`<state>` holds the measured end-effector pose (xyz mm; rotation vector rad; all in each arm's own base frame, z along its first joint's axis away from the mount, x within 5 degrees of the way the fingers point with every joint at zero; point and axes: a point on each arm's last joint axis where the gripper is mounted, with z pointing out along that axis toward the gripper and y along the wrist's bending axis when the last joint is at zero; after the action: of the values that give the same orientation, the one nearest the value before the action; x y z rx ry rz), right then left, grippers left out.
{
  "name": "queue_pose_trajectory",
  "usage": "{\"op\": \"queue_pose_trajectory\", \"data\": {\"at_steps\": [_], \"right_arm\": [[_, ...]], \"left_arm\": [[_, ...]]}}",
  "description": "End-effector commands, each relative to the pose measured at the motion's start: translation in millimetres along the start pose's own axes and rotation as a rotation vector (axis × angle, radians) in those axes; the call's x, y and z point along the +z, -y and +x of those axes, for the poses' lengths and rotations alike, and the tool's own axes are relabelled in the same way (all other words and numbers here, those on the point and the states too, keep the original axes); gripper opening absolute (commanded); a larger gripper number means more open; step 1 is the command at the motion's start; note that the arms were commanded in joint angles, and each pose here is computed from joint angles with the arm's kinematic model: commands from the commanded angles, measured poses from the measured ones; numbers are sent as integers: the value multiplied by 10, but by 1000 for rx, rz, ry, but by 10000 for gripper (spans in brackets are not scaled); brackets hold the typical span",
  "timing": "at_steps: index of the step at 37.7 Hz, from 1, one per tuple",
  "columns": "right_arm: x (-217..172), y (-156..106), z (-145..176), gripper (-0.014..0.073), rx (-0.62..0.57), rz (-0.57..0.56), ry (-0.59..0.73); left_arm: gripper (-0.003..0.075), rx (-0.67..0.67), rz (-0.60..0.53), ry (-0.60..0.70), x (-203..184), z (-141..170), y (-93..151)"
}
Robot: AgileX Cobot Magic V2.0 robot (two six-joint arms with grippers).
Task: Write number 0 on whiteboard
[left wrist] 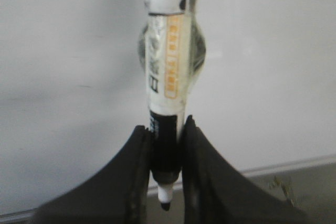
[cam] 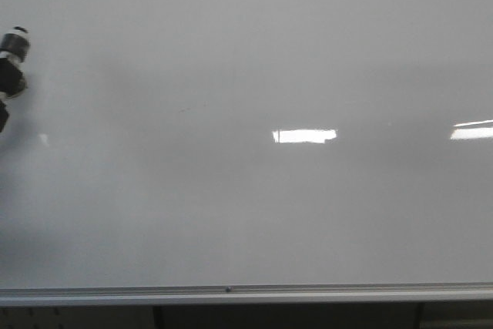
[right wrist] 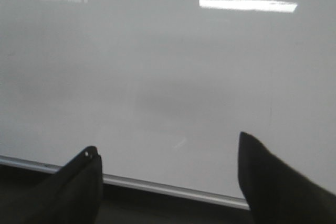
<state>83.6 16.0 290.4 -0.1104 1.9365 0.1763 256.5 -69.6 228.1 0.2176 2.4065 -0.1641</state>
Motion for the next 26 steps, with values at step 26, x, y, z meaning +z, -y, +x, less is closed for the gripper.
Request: {"op": "queue_pose_trajectory", "data": {"at_steps": [26], "right_arm": [[798, -571, -680, 561, 118, -871, -538]], "left_arm": [[-19, 661, 957, -322, -849, 328, 1459]]}}
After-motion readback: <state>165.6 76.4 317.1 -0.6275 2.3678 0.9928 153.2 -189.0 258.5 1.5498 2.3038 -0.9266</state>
